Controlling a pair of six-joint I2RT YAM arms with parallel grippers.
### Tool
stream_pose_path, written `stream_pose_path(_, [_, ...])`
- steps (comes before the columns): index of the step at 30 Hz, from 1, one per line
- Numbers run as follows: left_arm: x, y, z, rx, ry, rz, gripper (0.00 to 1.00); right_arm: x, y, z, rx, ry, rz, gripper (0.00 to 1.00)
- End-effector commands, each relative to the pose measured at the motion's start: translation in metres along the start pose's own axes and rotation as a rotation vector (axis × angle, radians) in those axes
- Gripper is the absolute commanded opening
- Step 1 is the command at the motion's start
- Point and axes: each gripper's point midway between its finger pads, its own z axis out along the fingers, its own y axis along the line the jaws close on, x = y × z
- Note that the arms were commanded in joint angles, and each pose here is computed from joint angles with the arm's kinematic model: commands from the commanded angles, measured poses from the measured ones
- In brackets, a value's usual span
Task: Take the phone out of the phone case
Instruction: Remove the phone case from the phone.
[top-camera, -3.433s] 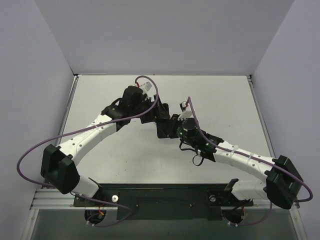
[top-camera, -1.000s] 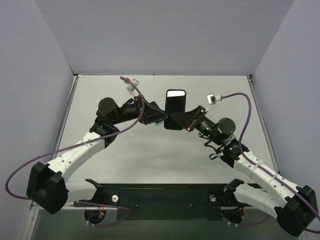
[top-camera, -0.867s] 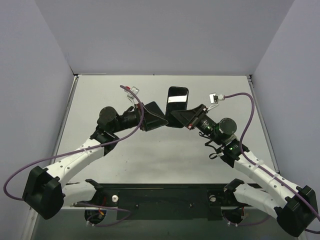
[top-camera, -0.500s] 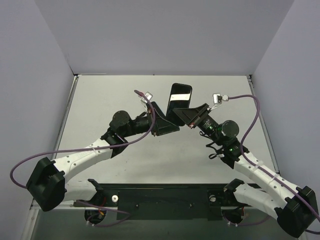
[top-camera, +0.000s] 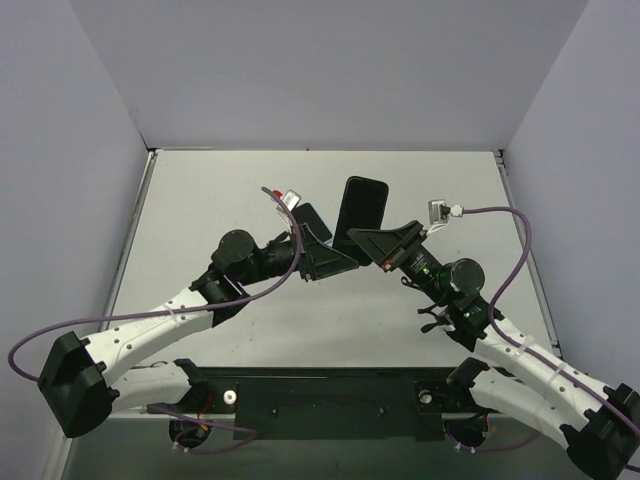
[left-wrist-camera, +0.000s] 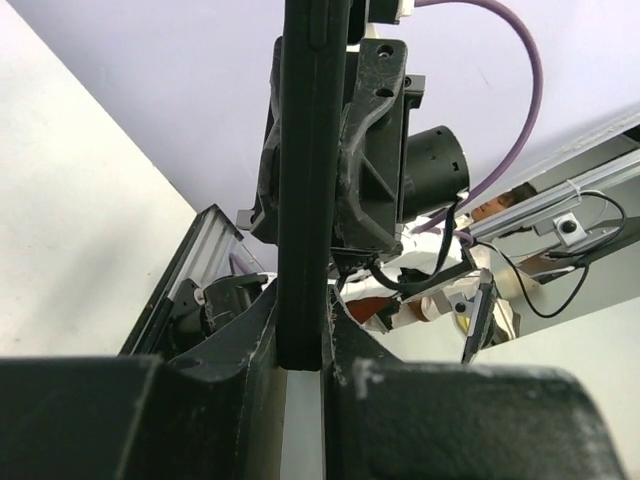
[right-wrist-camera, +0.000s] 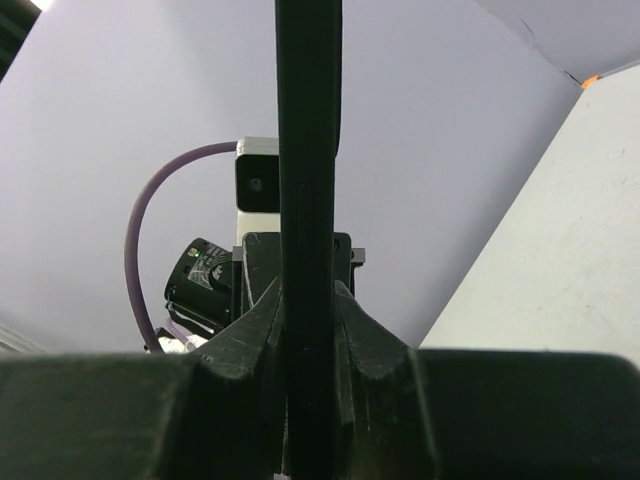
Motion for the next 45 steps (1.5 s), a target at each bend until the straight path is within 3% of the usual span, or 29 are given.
stream_pose_path(1, [-0.034, 0.001, -0.007, -0.084, -0.163, 0.107, 0.00, -0.007, 0.031, -0.002, -0.036, 0.028, -0.092, 0.15])
stream_pose_path(2, [-0.033, 0.002, -0.008, -0.096, -0.155, 0.107, 0.00, -0.006, 0.028, -0.003, -0.015, 0.042, -0.106, 0.29])
stream_pose_path(5, [-0.029, -0.005, -0.014, -0.090, -0.137, 0.130, 0.00, -0.014, 0.021, -0.007, 0.059, 0.060, -0.163, 0.46])
stream_pose_path(7, [-0.025, -0.007, -0.018, -0.079, -0.129, 0.130, 0.00, -0.019, 0.022, -0.007, 0.058, 0.080, -0.170, 0.52])
stream_pose_path(11, [-0.015, -0.017, -0.024, -0.028, -0.090, 0.135, 0.00, -0.022, 0.035, 0.002, 0.011, 0.142, -0.169, 0.54])
stream_pose_path(16, [0.000, -0.027, -0.029, 0.026, -0.018, 0.140, 0.00, -0.023, 0.035, 0.020, -0.007, 0.223, -0.148, 0.54])
stream_pose_path(20, [0.014, -0.031, -0.032, 0.048, 0.043, 0.149, 0.00, -0.041, 0.042, 0.031, -0.073, 0.200, -0.091, 0.53])
stream_pose_path(29, [0.022, -0.032, -0.041, 0.044, 0.057, 0.164, 0.00, -0.044, 0.060, 0.036, -0.227, 0.252, 0.008, 0.28])
stream_pose_path(34, [0.018, -0.035, -0.039, 0.047, 0.052, 0.167, 0.00, -0.038, 0.055, 0.027, -0.230, 0.272, 0.001, 0.39])
stream_pose_path(45, [0.010, -0.042, -0.035, 0.062, 0.018, 0.162, 0.00, -0.025, 0.049, 0.015, -0.222, 0.307, 0.022, 0.32])
